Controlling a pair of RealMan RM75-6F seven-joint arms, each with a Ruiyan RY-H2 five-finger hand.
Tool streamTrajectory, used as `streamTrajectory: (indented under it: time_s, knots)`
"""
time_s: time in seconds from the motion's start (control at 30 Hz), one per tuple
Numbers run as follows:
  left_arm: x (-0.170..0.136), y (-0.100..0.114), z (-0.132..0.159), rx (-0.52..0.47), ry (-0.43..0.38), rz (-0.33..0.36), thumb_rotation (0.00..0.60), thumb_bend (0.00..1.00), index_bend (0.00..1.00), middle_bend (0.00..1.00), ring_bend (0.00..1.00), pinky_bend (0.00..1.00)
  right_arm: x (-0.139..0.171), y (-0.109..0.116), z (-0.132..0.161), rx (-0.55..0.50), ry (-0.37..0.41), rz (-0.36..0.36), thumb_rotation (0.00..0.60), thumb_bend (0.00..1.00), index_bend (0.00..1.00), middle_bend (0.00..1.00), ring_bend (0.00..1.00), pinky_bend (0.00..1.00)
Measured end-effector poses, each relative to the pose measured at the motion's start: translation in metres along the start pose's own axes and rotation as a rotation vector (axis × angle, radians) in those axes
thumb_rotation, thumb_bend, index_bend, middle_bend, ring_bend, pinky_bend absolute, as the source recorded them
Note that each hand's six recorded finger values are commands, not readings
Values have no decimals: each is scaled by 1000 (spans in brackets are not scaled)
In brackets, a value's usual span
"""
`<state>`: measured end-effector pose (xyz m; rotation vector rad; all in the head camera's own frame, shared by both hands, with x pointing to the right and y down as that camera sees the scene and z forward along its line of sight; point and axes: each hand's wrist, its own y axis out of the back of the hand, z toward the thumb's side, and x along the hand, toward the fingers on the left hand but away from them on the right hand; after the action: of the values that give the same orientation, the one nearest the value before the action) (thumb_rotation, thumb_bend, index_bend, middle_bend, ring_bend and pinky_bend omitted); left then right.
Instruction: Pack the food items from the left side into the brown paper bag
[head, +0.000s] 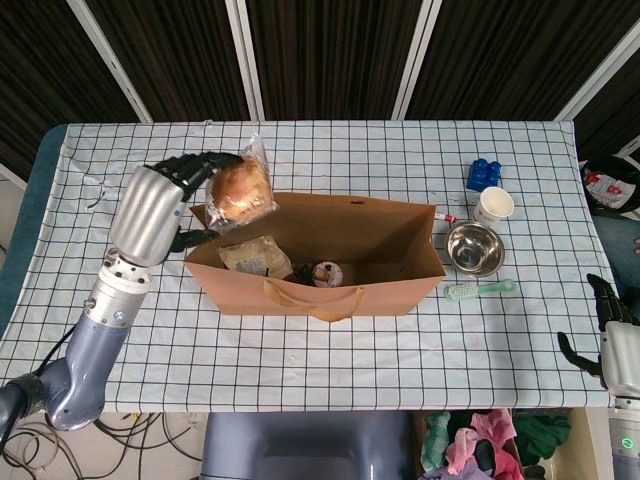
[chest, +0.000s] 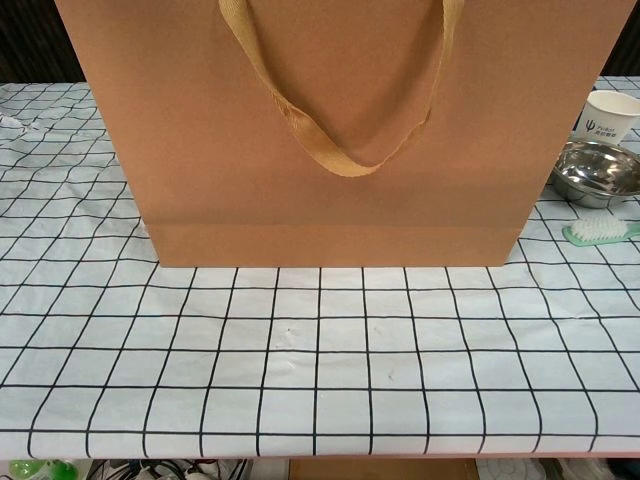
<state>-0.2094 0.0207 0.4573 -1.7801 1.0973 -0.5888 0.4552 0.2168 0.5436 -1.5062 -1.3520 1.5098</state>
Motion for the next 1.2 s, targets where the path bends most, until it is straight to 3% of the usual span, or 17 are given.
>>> streamTrajectory:
  time_s: [0.13,0.2,0.3,0.43,0.57,0.8,0.9,1.0,1.2]
  knots:
    - [-1,-30,11,-38,-7,-159,600,523,521,504,389,559,0,0,0,0,-1,-1,600,273,58,77,174,281]
    - [-2,-38,15,-37,-9,-205,600,485,495,481,364,544,0,0,-1,0,-1,-1,600,273,59,77,174,281]
    - [-2,-44,17,-6,-17,-231,600,336,378,342,250,480,0,0,0,-2,-1,-2,600,273,59,77,174,281]
    - [-2,-52,14,22,9,-274,600,130,183,94,20,262,-1,0,0,1,1,-2,600,273,59,77,174,281]
    - [-2,-58,15,34,29,-311,600,47,137,31,0,174,-1,1,0,-1,0,-5,600,273,60,77,174,281]
    - [-1,-50,24,-18,26,-293,600,51,131,31,0,153,-1,0,0,0,1,-4,600,273,60,77,174,281]
    - [-1,-39,21,3,31,-258,600,104,132,48,0,153,-1,1,0,1,2,-5,600,273,60,77,174,281]
    - [-3,-22,13,57,47,-201,600,137,132,71,0,154,-1,1,-1,-2,-2,-8,600,273,61,77,174,281]
    - [-25,23,-15,258,130,-62,600,151,140,87,0,157,-1,1,0,6,1,-8,600,272,63,77,174,281]
